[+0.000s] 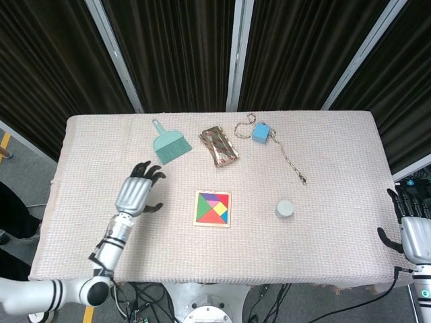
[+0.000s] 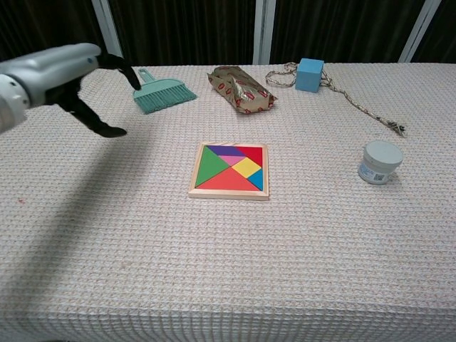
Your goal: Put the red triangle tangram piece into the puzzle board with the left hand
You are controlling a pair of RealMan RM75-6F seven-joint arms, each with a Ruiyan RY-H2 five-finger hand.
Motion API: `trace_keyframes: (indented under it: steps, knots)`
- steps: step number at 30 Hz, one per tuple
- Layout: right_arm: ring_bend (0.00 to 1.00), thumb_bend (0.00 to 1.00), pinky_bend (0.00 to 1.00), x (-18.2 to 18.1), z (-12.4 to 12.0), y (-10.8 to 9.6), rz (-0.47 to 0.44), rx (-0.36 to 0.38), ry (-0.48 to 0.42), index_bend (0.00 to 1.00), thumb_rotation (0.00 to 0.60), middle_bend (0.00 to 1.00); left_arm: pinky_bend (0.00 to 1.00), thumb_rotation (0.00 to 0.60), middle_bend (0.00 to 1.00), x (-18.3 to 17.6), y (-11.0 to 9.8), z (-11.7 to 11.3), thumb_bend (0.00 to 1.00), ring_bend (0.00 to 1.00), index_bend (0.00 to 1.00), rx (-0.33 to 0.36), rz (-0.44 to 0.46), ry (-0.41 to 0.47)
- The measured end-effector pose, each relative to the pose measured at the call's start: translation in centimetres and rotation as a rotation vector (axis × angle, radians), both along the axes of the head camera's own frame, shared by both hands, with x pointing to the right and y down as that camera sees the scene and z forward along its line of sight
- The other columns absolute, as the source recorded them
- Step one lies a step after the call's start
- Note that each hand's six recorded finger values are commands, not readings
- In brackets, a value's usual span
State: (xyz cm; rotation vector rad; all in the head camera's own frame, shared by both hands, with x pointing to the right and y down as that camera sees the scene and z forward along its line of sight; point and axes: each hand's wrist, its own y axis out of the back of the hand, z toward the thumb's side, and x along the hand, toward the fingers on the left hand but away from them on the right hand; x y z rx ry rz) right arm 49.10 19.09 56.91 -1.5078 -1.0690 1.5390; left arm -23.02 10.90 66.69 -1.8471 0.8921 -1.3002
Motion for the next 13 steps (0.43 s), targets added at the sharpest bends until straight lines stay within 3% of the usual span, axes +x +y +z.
trace_keyframes:
  steps: [3, 7, 13]
  knots:
    - [0.0, 0.22, 0.0, -1.4, -0.1, -0.2, -0.045, 0.024, -0.02, 0.0, 0.6, 0.0, 0.05, 0.6, 0.08, -4.8, 1.2, -1.9, 0.15, 0.0, 0.16, 0.09, 0.054, -0.103]
    - [0.0, 0.46, 0.0, -2.8, 0.1, 0.0, -0.085, 0.018, -0.01, 0.0, 0.6, 0.0, 0.0, 0.6, 0.03, -12.4, 4.4, -4.1, 0.15, 0.0, 0.14, 0.101, 0.014, -0.204]
    - [0.0, 0.46, 0.0, -4.7, 0.8, 0.5, -0.124, -0.034, 0.012, 0.0, 0.6, 0.0, 0.0, 0.6, 0.01, -18.6, 7.8, -6.3, 0.15, 0.0, 0.11, 0.098, -0.087, -0.227]
